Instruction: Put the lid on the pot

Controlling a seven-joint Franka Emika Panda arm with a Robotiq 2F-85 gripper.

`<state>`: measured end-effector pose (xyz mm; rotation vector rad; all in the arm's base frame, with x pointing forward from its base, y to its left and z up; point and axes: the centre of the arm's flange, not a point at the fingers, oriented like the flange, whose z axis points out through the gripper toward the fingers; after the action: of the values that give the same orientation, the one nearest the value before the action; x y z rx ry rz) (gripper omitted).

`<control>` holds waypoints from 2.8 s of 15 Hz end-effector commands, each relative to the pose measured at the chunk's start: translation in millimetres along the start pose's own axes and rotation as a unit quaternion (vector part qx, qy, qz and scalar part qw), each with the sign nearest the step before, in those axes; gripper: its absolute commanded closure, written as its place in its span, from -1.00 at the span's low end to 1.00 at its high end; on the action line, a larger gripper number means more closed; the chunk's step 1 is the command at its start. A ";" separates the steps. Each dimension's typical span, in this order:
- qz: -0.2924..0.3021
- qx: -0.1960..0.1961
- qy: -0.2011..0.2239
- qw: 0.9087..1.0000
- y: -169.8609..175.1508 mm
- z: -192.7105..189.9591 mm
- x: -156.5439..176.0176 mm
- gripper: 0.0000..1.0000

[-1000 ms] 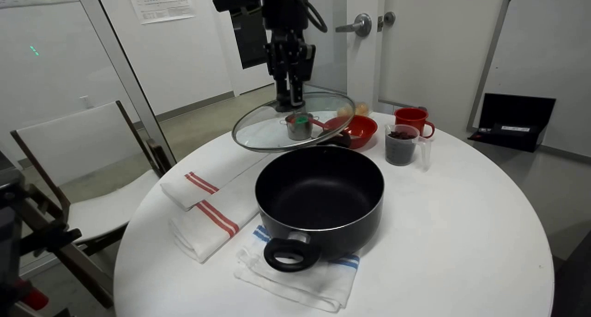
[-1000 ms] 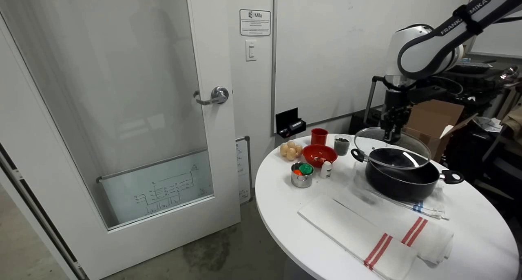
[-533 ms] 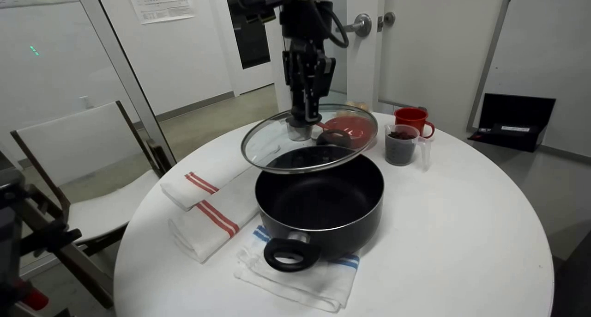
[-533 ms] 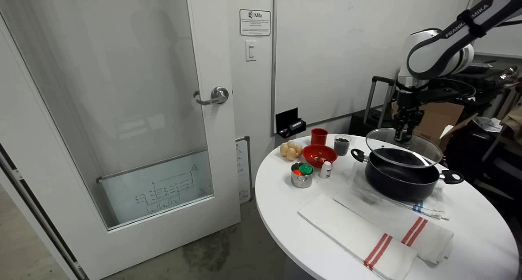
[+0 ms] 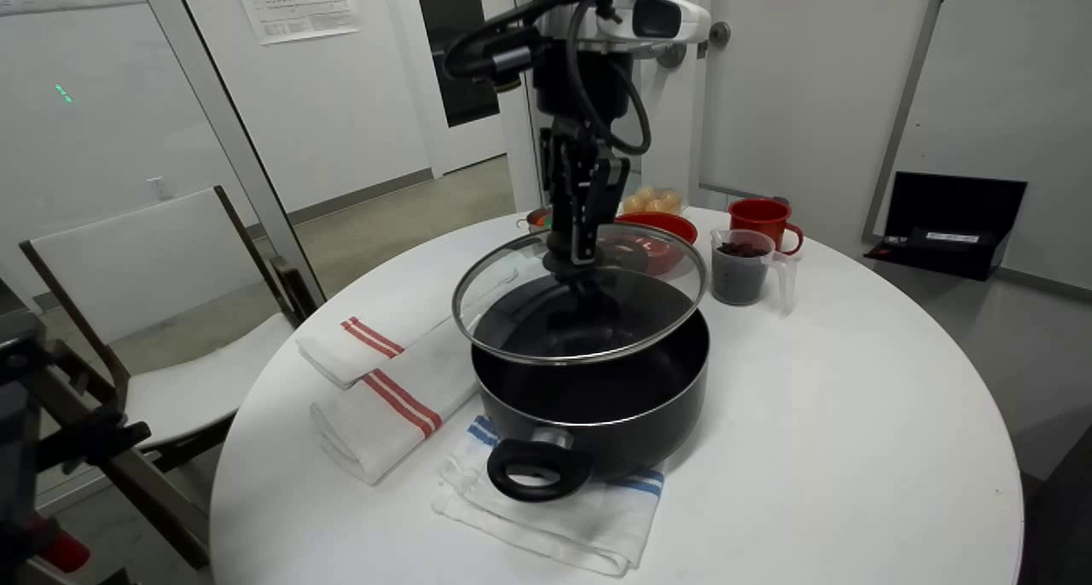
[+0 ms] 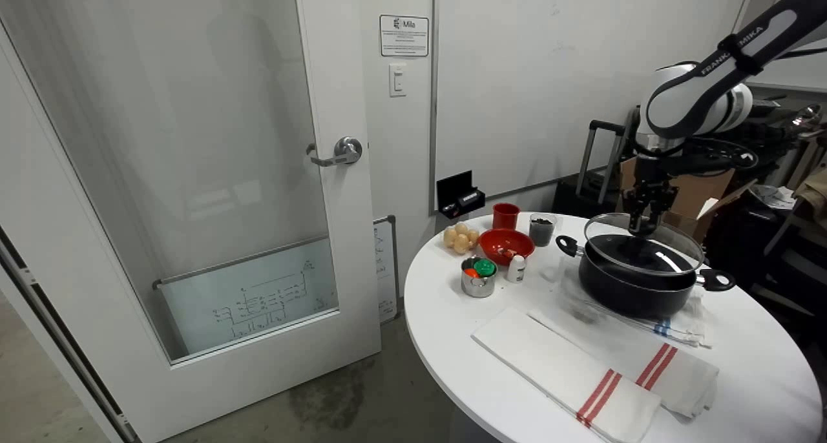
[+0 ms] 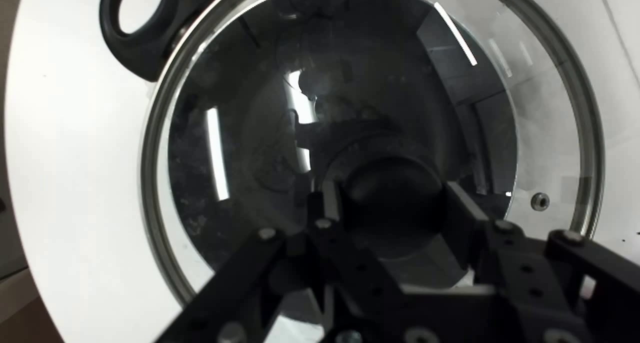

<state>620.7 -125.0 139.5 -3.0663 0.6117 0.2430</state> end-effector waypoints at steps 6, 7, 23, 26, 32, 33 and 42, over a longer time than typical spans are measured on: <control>0.039 0.012 0.002 0.999 8.9 16.4 12.5 0.50; 0.040 0.012 0.001 0.999 9.4 18.3 13.7 0.50; 0.053 0.010 -0.005 0.999 14.0 38.1 24.4 0.50; 0.052 0.009 -0.007 0.999 12.9 39.4 22.4 0.50; 0.052 0.011 -0.005 0.999 12.3 33.8 19.0 0.50; 0.052 0.011 -0.004 0.999 12.2 33.1 18.7 0.50; 0.048 0.015 -0.008 0.999 5.6 36.4 11.4 0.50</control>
<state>623.9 -143.4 90.9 -3.0343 0.7362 0.2723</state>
